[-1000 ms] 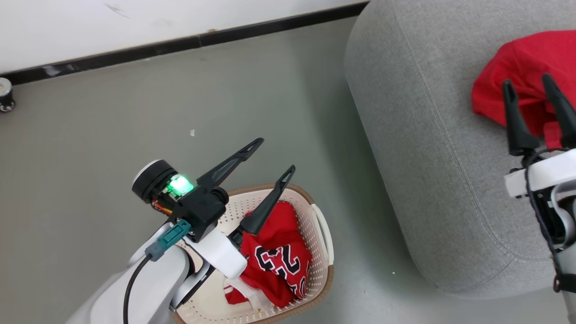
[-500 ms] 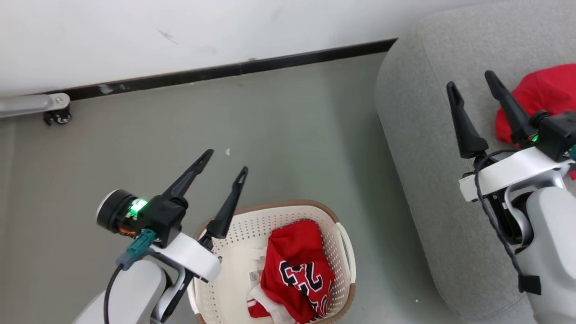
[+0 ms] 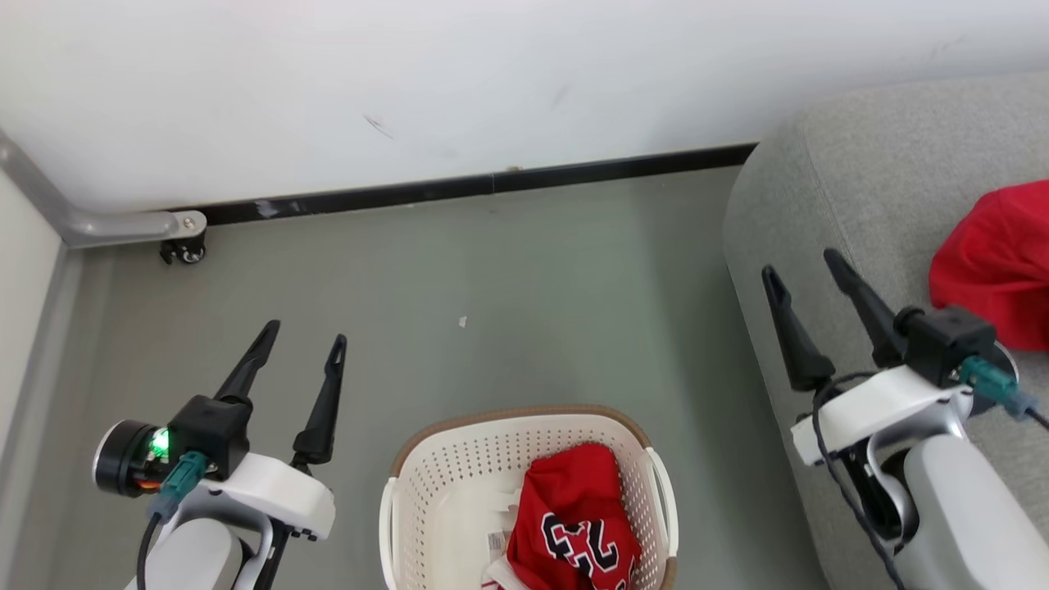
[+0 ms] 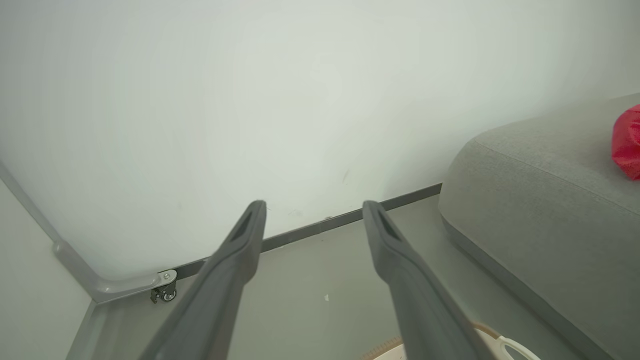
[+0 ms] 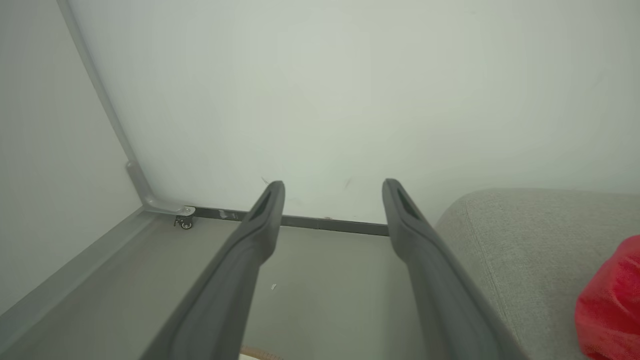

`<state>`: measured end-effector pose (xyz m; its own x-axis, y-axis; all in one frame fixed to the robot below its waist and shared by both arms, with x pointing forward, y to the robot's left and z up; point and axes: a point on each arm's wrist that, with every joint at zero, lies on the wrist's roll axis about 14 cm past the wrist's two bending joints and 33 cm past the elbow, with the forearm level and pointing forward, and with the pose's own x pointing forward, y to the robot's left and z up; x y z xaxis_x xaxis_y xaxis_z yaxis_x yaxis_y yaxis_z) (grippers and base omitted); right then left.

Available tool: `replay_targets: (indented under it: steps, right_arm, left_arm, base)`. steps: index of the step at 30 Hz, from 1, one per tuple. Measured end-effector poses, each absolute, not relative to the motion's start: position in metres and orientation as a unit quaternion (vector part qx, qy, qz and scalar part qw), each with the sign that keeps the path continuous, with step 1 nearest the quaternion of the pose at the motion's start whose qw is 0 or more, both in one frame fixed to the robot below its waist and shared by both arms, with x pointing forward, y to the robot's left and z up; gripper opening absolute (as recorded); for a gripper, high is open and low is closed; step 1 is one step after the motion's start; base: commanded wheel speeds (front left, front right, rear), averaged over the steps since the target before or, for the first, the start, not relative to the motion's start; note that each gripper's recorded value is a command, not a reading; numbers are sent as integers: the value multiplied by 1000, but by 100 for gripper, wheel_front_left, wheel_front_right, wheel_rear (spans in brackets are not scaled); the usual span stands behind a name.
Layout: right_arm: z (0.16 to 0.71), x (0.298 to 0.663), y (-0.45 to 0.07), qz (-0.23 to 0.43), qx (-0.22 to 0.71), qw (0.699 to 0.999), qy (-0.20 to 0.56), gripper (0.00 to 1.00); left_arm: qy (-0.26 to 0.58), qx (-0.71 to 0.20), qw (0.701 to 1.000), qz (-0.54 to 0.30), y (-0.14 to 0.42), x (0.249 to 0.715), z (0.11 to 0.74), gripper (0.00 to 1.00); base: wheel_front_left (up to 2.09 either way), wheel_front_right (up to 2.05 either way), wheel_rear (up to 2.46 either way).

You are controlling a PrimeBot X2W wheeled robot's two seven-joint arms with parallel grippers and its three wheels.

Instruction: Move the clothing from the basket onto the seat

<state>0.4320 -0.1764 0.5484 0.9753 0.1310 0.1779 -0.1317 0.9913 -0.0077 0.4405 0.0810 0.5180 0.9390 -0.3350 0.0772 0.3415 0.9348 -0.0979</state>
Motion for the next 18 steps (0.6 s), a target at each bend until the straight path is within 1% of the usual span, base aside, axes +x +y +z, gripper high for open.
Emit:
replay_targets:
  steps: [6,13,18]
  right_arm:
    - [540,414,-170,66,11,995,-78,100]
    - [532,390,-178,43,21,996,-71,100]
    - [524,369,-182,30,30,997,-62,100]
  left_arm:
    - [-37,-56,990,-122,108,431,524,100]
    - [-28,-59,995,-72,134,413,518,100]
    - [-27,-57,997,-51,147,402,517,100]
  base:
    - [0,0,0]
    - [0,0,0]
    - [0,0,0]
